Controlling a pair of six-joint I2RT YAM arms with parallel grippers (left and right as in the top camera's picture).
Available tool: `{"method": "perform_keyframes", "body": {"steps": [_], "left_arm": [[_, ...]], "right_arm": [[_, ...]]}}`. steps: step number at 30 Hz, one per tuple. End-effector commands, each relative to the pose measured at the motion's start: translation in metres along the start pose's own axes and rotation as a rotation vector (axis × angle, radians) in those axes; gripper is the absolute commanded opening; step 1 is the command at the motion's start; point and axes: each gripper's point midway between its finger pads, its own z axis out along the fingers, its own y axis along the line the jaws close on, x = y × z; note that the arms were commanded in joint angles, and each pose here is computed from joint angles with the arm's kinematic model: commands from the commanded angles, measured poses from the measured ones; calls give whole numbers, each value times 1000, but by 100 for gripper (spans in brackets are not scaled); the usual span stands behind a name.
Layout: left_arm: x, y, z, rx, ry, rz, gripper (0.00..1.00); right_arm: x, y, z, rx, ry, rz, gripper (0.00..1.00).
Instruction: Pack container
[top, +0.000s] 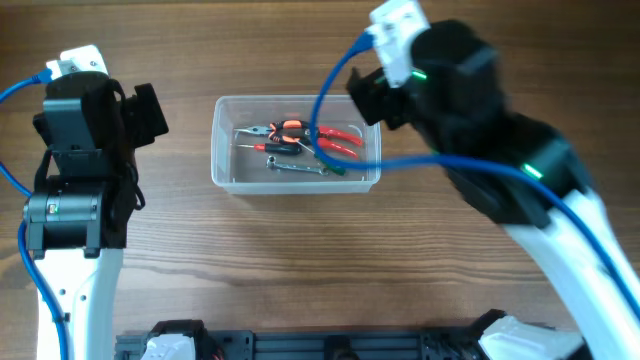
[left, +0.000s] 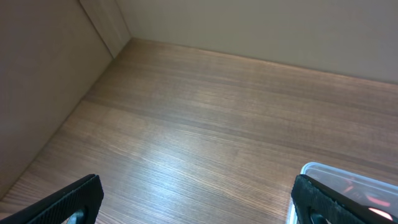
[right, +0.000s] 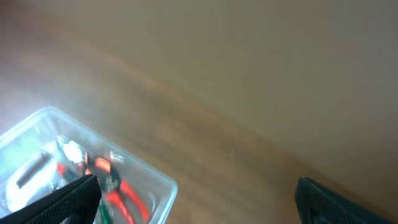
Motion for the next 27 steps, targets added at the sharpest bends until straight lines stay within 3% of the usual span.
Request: {"method": "perform_keyframes", "body": {"steps": [1,5,13,21,27], "left_arm": [[-3,3,0,-12,-5,-7,100],[-3,3,0,-12,-5,-6,100],[-3,3,0,-12,-5,-6,100],[-3,3,0,-12,-5,-6,100],[-3,3,0,-12,-5,-6,100]], "right_arm": [[-20,-47,-79,88,-154,112,100],[5,-84,-112,128,-157,340,100],[69,-120,-135,265,-218,384,100],[200,-88,-94,311,-209,535,100],[260,-63,-59,306,-313,524,100]]}}
